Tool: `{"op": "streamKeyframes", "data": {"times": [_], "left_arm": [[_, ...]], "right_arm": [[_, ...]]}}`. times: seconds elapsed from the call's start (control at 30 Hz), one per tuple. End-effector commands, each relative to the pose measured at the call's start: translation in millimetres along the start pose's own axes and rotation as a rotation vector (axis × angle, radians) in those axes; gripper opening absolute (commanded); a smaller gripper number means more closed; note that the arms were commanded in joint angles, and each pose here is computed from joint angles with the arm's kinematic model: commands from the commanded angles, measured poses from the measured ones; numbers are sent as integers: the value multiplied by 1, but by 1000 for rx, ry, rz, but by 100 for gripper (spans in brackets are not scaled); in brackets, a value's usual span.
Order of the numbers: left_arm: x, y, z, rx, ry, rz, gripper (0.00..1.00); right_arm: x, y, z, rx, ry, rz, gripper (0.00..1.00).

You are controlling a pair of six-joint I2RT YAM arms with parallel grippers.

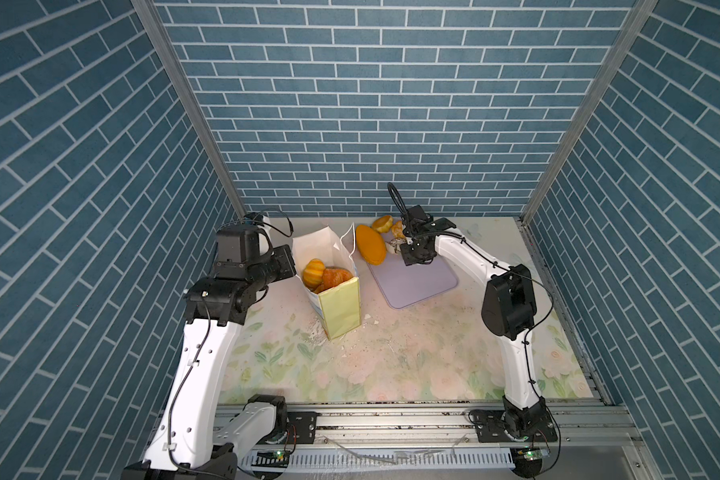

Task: Place the fake bread into the paper bag
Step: 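Close the tongs on the white iced donut with the right gripper, then carry the iced donut into the bag and release it with the right gripper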

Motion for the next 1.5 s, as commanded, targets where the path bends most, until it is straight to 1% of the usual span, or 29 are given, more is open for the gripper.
{"op": "streamKeyframes", "data": {"times": [0.0, 0.33, 0.37, 0.5, 0.77, 0.93, 1.0, 1.1, 1.23, 1.37, 1.47], "left_arm": [[-1, 0, 3, -2, -10, 2, 0], [-2, 2, 4, 4, -12, -3, 0], [-2, 2, 4, 4, -14, -4, 0], [-1, 1, 5, 2, -18, -6, 0], [1, 1, 7, 11, -24, -4, 0], [1, 2, 6, 17, -18, -2, 0], [1, 2, 6, 20, -19, -2, 0], [0, 3, 7, 22, -22, -2, 0], [-1, 3, 6, 14, -28, 0, 0], [-1, 2, 3, 0, -27, 8, 0], [1, 0, 1, -6, -27, 8, 0]], "right_arm": [[2, -1, -5, -29, 14, 4, 47], [-2, -2, -3, -44, 17, 12, 36], [1, -3, 11, -44, -9, 9, 36], [-6, -3, 31, -38, -25, 12, 34], [-28, -7, 88, -27, -94, 26, 33], [-31, -13, 122, -37, -147, 25, 33], [-29, -17, 139, -55, -184, 16, 33], [-21, -24, 172, -70, -276, 6, 33], [-6, -20, 220, -23, -404, 42, 33], [7, 2, 270, 40, -544, 156, 33], [12, 22, 299, 63, -614, 261, 33]]}}
Point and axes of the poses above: each gripper's point midway between its finger pads, its own z axis back along the fingers, its own y axis along the line the jaws close on, x = y × z, the point moved 2 cm from there along z, back along the fingers, and after that the axes turned 11 degrees about z, right-handed, at the moved point
